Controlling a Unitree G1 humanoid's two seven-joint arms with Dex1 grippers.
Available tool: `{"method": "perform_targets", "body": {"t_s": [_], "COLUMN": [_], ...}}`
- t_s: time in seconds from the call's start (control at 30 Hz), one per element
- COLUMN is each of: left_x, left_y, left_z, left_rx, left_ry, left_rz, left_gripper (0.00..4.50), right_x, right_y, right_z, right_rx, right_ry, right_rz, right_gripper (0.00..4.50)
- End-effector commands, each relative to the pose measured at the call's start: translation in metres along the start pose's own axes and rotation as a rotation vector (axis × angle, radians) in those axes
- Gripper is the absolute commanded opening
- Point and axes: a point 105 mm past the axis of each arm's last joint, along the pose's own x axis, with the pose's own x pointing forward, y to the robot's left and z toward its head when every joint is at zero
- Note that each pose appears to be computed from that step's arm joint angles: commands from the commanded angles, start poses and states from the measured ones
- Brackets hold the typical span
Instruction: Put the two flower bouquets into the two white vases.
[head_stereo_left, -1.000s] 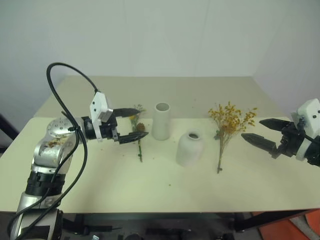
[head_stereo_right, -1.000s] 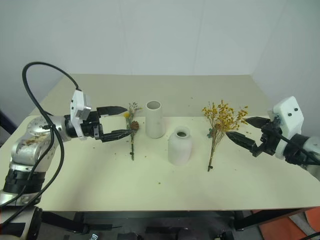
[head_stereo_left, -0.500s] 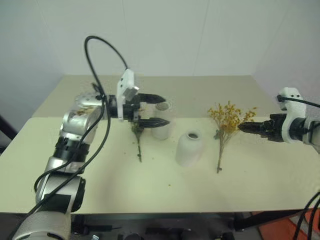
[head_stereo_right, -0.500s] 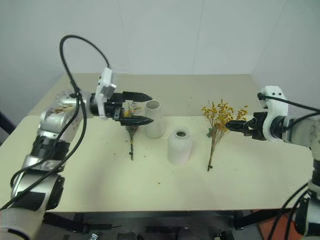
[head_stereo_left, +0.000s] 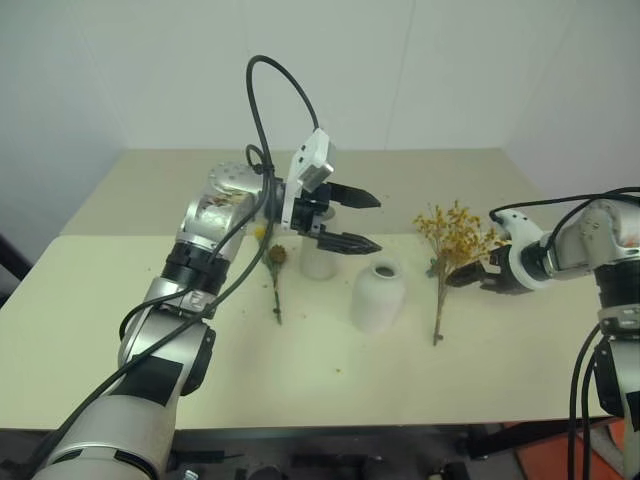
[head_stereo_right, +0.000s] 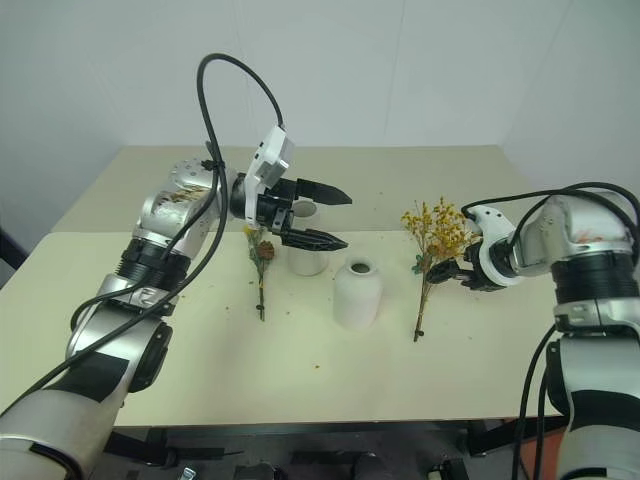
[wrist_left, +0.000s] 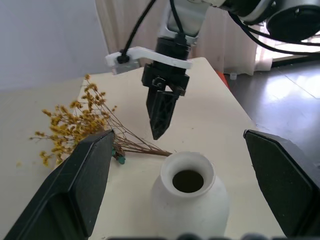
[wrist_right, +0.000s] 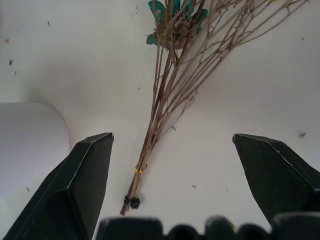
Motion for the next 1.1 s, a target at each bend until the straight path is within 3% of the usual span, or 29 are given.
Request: {"method": "perform_targets", "body": {"t_s": [0.03,0.43,0.57,0.9,1.1], "left_x": [0.005,0.002,-0.004,-0.022,-0.029], "left_y": [0.002,0.0,0.0,-0.003,-0.006], "left_z": [0.019,0.014,0.01,0.002,0.0], "left_rx": [0.082,0.082,0.075,0.052,0.042], "left_ry": [-0.005,0.007,0.023,0.039,0.04], "left_rz": [-0.019,-0.011,0.011,0.075,0.089], "left_gripper": [4.5,4.5,4.5,4.5,4.5], "right_x": [0.002,0.049,0.053,0.046,0.021], "right_y": [-0.002,0.004,0.006,-0.002,-0.015], "right_z": [0.012,0.012,0.017,0.031,0.054], "right_rx": [-0.02,-0.075,-0.102,-0.015,0.111], "right_ry": [-0.027,0.014,-0.01,-0.119,-0.311], "right_rz": [-0.02,-0.063,-0.07,-0.079,-0.06], "right_gripper": [4.47,4.47,3.57,0.13,0.04]}}
